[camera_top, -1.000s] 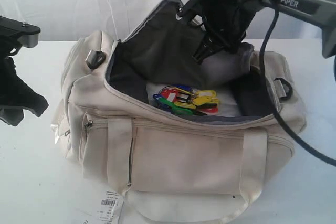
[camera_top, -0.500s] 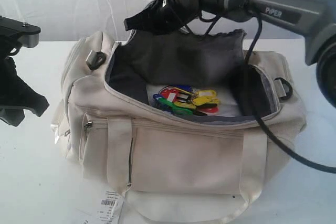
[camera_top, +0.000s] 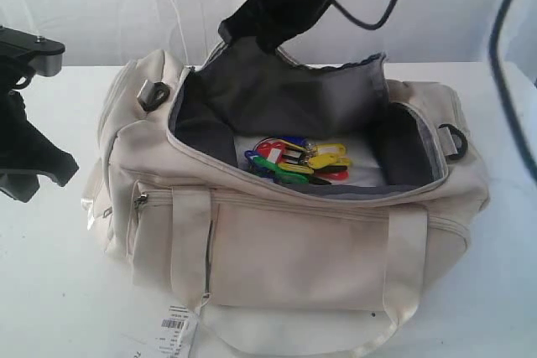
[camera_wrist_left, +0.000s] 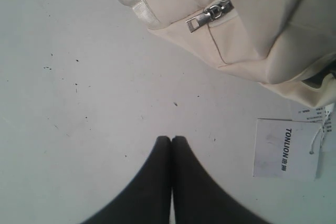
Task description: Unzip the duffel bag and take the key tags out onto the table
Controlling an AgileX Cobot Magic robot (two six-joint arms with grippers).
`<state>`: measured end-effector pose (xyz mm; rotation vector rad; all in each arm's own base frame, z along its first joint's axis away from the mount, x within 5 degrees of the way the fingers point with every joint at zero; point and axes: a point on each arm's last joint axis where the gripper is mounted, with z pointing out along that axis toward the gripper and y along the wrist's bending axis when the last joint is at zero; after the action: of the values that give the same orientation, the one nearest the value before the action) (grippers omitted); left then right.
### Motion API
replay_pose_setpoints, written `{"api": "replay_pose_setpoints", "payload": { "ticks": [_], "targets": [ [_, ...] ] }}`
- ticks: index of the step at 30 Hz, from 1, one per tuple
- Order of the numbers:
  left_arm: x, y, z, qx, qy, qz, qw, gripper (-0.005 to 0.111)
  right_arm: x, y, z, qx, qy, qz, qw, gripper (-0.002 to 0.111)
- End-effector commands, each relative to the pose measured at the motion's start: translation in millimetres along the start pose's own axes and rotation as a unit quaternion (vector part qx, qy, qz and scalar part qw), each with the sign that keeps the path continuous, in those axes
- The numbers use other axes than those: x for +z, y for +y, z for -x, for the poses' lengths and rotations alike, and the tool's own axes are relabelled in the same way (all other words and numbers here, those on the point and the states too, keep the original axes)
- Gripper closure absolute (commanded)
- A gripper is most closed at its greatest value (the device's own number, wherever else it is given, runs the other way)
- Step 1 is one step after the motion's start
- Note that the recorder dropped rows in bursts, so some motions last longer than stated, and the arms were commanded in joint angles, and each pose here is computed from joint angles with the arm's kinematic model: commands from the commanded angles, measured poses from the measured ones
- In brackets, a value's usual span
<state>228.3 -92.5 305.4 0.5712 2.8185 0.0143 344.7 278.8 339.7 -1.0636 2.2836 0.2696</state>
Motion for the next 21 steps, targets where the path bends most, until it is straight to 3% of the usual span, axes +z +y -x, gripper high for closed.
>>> {"api": "replay_pose_setpoints", "payload": {
  "ticks": [1,6,12,19,21],
  "targets": [
    [-1,-0.4,-5,-0.003,0.01,-0.005,1.0,0.107,-14,8,-20,-0.008,0.093,0.036,0.995,0.108],
    [-1,-0.4,-5,-0.003,0.01,-0.005,1.0,0.107,5,17,-38,0.001,0.131,0.08,0.988,0.108],
    [-1,-0.4,-5,-0.003,0.01,-0.005,1.0,0.107,29,25,-55,-0.048,0.159,0.136,0.977,0.108],
    [-1,-0.4,-5,-0.003,0.01,-0.005,1.0,0.107,47,20,-52,-0.088,0.128,0.111,0.982,0.107],
    [-1,-0.4,-5,-0.003,0.01,-0.005,1.0,0.107,54,19,-52,-0.087,0.126,0.109,0.982,0.101]
  ]
}}
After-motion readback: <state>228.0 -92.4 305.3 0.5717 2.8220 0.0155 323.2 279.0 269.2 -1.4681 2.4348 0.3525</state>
